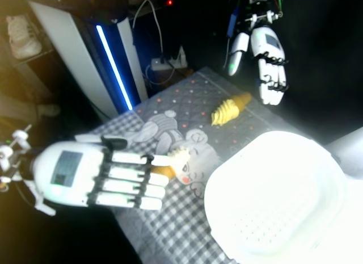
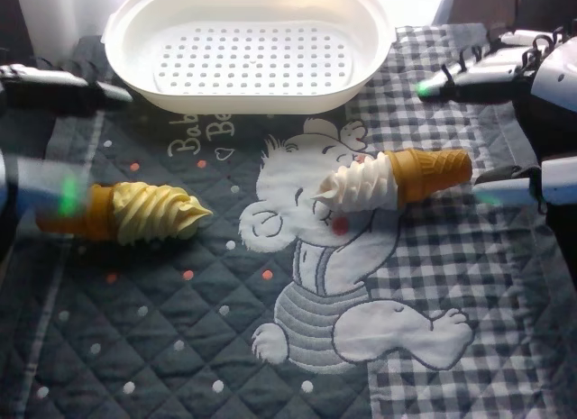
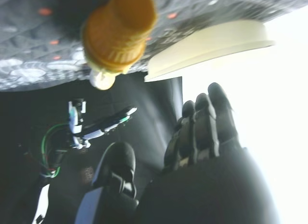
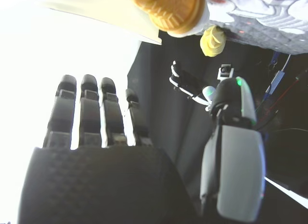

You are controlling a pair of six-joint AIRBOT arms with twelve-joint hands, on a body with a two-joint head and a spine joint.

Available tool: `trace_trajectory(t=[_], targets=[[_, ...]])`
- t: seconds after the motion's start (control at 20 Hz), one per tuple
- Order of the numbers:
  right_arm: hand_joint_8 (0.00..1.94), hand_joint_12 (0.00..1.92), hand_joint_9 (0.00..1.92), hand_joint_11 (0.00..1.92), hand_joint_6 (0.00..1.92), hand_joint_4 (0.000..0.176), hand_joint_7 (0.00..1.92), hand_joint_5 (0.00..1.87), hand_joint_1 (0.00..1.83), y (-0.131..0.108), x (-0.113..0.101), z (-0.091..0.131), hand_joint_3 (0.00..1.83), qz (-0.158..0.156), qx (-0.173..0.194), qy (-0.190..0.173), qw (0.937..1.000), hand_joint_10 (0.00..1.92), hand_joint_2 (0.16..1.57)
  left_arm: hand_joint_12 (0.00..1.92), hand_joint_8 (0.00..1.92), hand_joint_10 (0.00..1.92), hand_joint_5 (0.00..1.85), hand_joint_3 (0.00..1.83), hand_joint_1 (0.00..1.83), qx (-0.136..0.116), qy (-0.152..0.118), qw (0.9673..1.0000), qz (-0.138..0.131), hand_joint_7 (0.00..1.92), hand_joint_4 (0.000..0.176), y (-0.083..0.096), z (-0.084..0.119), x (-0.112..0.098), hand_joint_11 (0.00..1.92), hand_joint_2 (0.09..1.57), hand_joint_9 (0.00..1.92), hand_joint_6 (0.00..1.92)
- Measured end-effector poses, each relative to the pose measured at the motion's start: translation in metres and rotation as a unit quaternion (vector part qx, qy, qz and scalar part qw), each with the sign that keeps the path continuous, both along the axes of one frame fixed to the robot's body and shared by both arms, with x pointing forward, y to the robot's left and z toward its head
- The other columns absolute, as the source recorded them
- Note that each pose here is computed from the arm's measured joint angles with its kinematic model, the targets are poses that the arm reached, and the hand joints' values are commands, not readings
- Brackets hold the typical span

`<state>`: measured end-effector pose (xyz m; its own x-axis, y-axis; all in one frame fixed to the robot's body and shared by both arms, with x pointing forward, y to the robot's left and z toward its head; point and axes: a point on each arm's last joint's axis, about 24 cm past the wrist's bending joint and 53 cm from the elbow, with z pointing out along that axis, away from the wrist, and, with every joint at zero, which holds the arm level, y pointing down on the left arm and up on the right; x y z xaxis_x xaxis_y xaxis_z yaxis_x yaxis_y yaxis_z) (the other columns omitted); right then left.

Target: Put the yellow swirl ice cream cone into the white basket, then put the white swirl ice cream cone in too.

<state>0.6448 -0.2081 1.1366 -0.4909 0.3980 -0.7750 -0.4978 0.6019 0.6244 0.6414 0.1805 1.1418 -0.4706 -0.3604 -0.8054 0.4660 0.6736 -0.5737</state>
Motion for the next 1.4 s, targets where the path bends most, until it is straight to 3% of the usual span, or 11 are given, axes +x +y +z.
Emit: trace_trajectory(t=[0.1, 0.2, 0.45, 0.75, 0.8, 0.85, 0.9, 1.0, 1.25, 1.35, 1.4], targets=[[0.00, 0.76, 0.46, 0.18, 0.00, 0.000, 0.46, 0.49, 0.84, 0.000, 0.000, -0.001, 0.00, 0.000, -0.002, 0.001, 1.0000, 0.01, 1.09, 0.85, 0.00, 0.01, 0.39, 0.00, 0.91, 0.017, 0.010, 0.9997, -0.013, 0.43, 0.109, -0.012, -0.013, -0.001, 0.27, 0.77, 0.54, 0.00], [0.00, 0.75, 0.46, 0.20, 0.00, 0.000, 0.46, 0.50, 0.82, -0.001, 0.001, 0.000, 0.00, -0.001, -0.002, -0.001, 1.0000, 0.00, 1.10, 0.85, 0.00, 0.01, 0.43, 0.00, 0.91, 0.038, 0.011, 0.9989, -0.026, 0.50, 0.072, -0.019, -0.019, -0.001, 0.37, 0.76, 0.63, 0.00], [0.00, 0.74, 0.46, 0.20, 0.00, 0.000, 0.46, 0.49, 0.87, -0.001, 0.001, 0.000, 0.00, -0.001, -0.002, -0.001, 1.0000, 0.00, 1.09, 0.72, 0.01, 0.00, 0.45, 0.00, 0.94, 0.093, 0.017, 0.9946, -0.042, 0.55, 0.086, -0.036, -0.042, 0.010, 0.42, 0.72, 0.64, 0.01], [0.00, 0.74, 0.48, 0.22, 0.00, 0.000, 0.48, 0.50, 0.89, -0.001, 0.001, 0.000, 0.00, -0.001, -0.002, -0.001, 1.0000, 0.01, 1.09, 1.19, 0.04, 0.07, 0.80, 0.00, 0.86, 0.170, 0.004, 0.9832, -0.066, 0.92, 0.000, -0.056, -0.063, 0.018, 0.47, 0.82, 0.94, 0.02], [0.00, 0.74, 0.48, 0.21, 0.00, 0.000, 0.47, 0.49, 0.88, -0.002, 0.001, 0.000, 0.00, -0.001, -0.003, -0.001, 1.0000, 0.00, 1.10, 1.35, 0.07, 0.41, 0.90, 0.01, 0.93, 0.176, 0.000, 0.9819, -0.070, 1.00, 0.000, -0.058, -0.063, 0.017, 0.61, 0.90, 0.92, 0.02], [0.00, 0.73, 0.46, 0.21, 0.00, 0.000, 0.46, 0.48, 0.84, -0.002, 0.001, 0.000, 0.01, -0.001, -0.002, -0.002, 1.0000, 0.00, 1.11, 1.18, 0.02, 0.29, 1.05, 0.04, 1.12, 0.181, -0.003, 0.9809, -0.071, 0.95, 0.000, -0.060, -0.062, 0.019, 0.69, 1.01, 0.94, 0.63], [0.00, 0.69, 0.46, 0.23, 0.00, 0.000, 0.47, 0.48, 0.87, -0.002, 0.002, 0.000, 0.00, -0.001, -0.003, -0.002, 1.0000, 0.00, 1.10, 1.11, 0.65, 0.26, 1.06, 0.02, 1.21, 0.183, -0.007, 0.9804, -0.071, 1.05, 0.002, -0.061, -0.061, 0.020, 0.88, 1.06, 1.10, 0.81], [0.00, 0.68, 0.48, 0.26, 0.00, 0.000, 0.48, 0.49, 0.90, -0.003, 0.003, 0.000, 0.00, -0.003, -0.004, -0.003, 1.0000, 0.01, 1.09, 1.33, 1.18, 0.57, 1.03, 0.01, 1.26, 0.192, -0.012, 0.9789, -0.069, 0.99, 0.000, -0.060, -0.060, 0.022, 0.89, 1.11, 1.12, 0.66], [0.00, 0.66, 0.49, 0.26, 0.00, 0.000, 0.48, 0.47, 0.86, -0.003, 0.003, 0.001, 0.01, -0.002, -0.004, -0.003, 1.0000, 0.00, 1.12, 1.46, 1.33, 1.25, 1.02, 0.00, 1.24, 0.194, -0.036, 0.9793, -0.045, 0.89, 0.000, -0.054, -0.039, 0.037, 0.81, 1.13, 0.85, 0.76], [0.00, 0.66, 0.48, 0.25, 0.00, 0.000, 0.48, 0.48, 0.84, -0.004, 0.003, 0.000, 0.01, -0.003, -0.004, -0.002, 1.0000, 0.00, 1.13, 1.89, 1.61, 1.83, 0.89, 0.01, 1.14, 0.162, -0.058, 0.9846, -0.030, 0.69, 0.000, -0.051, -0.008, 0.046, 0.66, 1.16, 0.67, 1.12], [0.00, 0.66, 0.48, 0.25, 0.00, 0.000, 0.48, 0.48, 0.87, -0.004, 0.003, 0.000, 0.00, -0.003, -0.005, -0.002, 1.0000, 0.00, 1.12, 1.81, 1.53, 1.72, 0.96, 0.00, 1.16, 0.133, -0.084, 0.9872, -0.026, 0.72, 0.000, -0.055, 0.020, 0.051, 0.62, 1.12, 0.69, 1.02]])
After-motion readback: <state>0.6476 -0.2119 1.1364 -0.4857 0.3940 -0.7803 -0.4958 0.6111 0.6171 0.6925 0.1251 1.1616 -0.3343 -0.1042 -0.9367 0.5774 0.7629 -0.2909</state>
